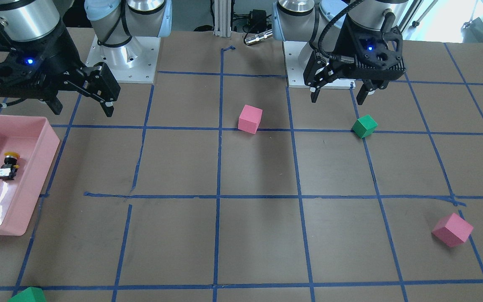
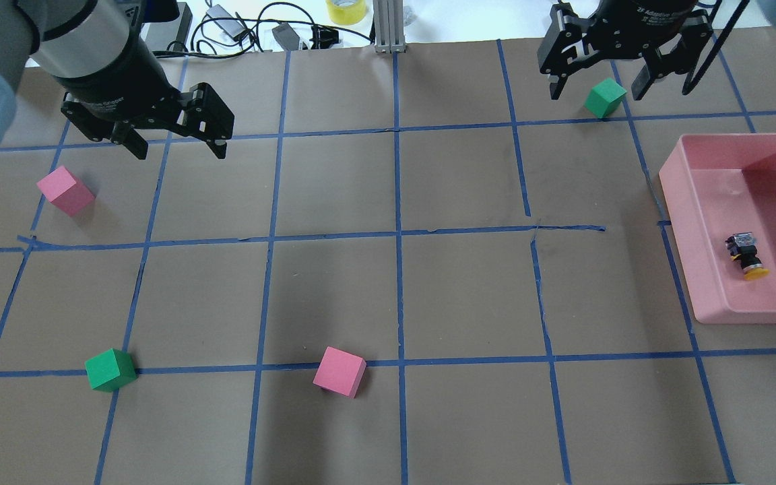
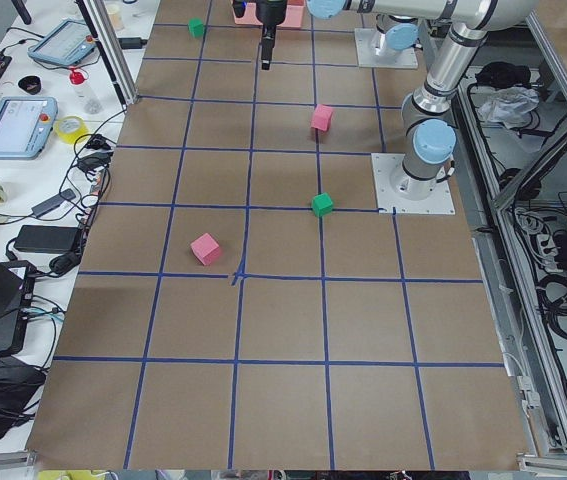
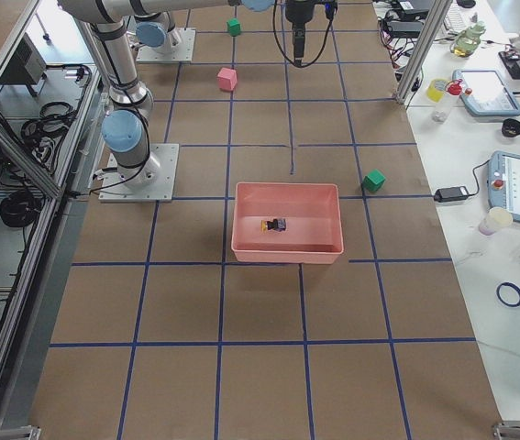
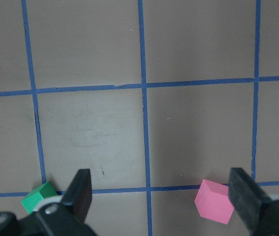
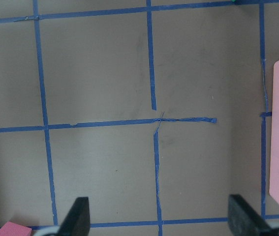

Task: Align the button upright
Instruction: 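Move the right gripper over the black button switch inside the pink bin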

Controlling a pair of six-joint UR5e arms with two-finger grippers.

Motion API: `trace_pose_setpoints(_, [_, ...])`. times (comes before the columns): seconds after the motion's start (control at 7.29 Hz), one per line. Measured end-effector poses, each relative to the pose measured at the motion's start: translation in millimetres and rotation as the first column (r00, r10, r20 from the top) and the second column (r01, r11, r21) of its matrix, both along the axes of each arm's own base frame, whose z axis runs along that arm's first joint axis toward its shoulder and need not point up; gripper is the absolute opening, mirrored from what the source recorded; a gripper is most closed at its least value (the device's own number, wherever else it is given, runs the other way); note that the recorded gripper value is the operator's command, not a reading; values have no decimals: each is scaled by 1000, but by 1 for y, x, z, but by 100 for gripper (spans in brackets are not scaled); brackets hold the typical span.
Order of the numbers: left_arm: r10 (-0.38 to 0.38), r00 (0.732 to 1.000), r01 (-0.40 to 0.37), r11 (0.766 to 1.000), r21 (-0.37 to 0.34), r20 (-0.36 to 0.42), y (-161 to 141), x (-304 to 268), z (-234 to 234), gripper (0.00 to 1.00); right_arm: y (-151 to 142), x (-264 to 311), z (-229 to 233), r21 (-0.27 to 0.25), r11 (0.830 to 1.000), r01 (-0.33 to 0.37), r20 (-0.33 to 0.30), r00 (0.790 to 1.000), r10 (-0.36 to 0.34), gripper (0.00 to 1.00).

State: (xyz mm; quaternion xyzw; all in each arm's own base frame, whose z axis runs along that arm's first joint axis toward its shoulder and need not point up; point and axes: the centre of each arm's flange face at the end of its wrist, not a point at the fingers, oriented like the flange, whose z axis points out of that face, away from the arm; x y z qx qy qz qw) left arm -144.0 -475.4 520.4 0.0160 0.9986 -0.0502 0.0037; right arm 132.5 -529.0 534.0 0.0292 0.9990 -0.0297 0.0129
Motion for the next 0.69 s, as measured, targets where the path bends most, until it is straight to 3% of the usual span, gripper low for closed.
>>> trace_pose_setpoints(0.41, [0,1000,0,1000,0,0,0,0,0,100,-9,-22,-6,1,1000,-2,-10,1000,2,100])
trace_pose_setpoints(0.69, [0,1000,0,1000,0,0,0,0,0,100,-30,-100,-20,12,1000,2,-20,1000,-2,100])
